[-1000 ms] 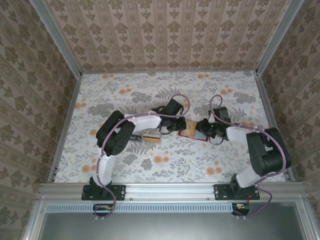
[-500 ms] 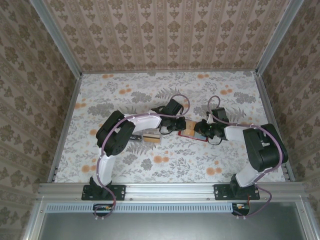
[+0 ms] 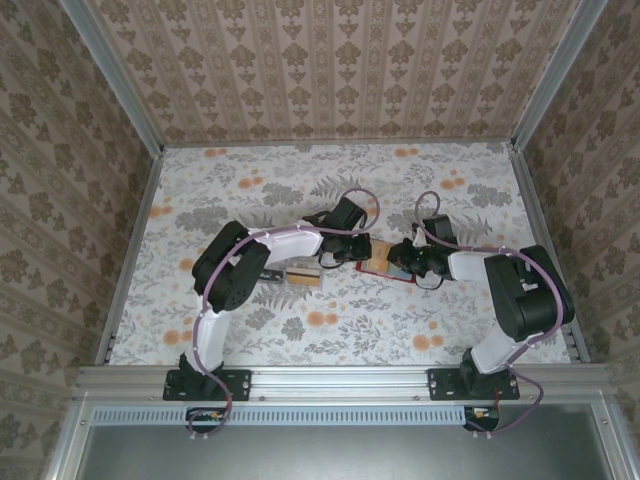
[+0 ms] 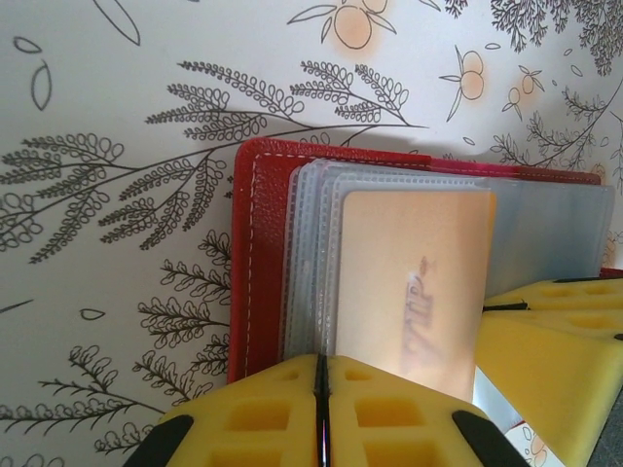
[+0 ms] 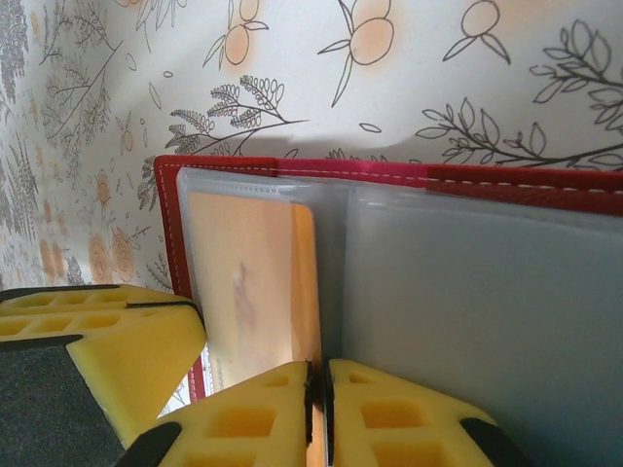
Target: Take the credit cards out of the card holder
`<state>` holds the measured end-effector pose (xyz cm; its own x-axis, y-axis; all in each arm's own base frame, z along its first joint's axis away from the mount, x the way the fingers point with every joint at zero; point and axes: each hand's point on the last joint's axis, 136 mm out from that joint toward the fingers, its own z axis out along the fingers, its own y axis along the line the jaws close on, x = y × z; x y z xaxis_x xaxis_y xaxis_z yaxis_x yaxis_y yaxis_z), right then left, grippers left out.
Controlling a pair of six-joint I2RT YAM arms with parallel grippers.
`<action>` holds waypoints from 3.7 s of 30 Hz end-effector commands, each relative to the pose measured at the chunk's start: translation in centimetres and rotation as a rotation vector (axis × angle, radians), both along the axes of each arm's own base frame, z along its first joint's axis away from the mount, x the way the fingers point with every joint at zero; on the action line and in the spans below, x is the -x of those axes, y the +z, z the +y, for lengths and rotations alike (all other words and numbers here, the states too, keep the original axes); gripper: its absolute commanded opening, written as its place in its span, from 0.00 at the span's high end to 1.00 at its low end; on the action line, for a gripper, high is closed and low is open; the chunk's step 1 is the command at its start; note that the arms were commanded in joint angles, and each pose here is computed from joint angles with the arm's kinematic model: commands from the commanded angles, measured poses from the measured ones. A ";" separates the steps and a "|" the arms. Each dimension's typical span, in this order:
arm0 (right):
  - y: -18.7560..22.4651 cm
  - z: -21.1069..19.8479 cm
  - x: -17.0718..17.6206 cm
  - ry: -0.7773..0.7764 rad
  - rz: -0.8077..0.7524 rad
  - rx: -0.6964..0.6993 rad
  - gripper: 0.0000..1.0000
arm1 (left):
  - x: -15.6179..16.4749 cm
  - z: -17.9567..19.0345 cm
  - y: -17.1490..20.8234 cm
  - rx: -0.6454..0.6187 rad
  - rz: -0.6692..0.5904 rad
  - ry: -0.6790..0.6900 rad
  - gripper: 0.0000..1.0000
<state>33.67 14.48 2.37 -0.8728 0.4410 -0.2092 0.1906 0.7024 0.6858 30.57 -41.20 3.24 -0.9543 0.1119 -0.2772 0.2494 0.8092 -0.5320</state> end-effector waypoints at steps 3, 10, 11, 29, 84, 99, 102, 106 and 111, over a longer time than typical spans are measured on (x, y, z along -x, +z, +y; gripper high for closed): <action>0.7 1.4 0.0 0.040 -0.013 -0.057 0.94 | 1.0 0.4 -2.0 -0.063 0.041 -0.022 0.90; 0.6 -0.5 0.5 -0.015 -0.007 -0.032 1.00 | 0.9 1.0 -2.0 -0.085 0.047 -0.001 0.93; 0.5 -1.0 0.6 -0.029 -0.003 -0.025 1.00 | 0.9 1.3 -2.2 -0.091 0.052 0.006 0.94; 0.4 -2.3 1.1 -0.040 0.001 -0.068 1.00 | 0.2 1.8 -0.3 -0.098 0.013 0.013 0.90; 0.6 -2.7 2.3 -0.045 -0.004 -0.069 1.00 | 1.6 -0.2 -1.8 -0.108 0.043 -0.059 0.91; 4.9 -6.0 5.1 -0.109 -0.110 0.016 1.00 | 1.3 -1.0 1.0 -0.043 0.004 -0.075 0.91; 7.7 -6.2 5.3 -0.099 -0.185 0.043 1.00 | 1.1 -1.4 4.1 -0.011 -0.065 -0.078 0.89; 11.1 -5.6 5.3 -0.054 -0.273 0.090 1.00 | 0.6 -0.2 9.7 0.022 -0.194 -0.041 0.80; 13.7 -2.5 5.2 0.089 -0.335 0.190 1.00 | 0.4 5.1 15.2 -0.004 -0.341 0.091 0.39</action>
<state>28.88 11.19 15.56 -0.7592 0.3929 -0.5189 -0.0468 0.7623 0.6456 29.52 -39.53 15.65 -0.8590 0.0988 -0.5024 0.3768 0.7864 -0.4895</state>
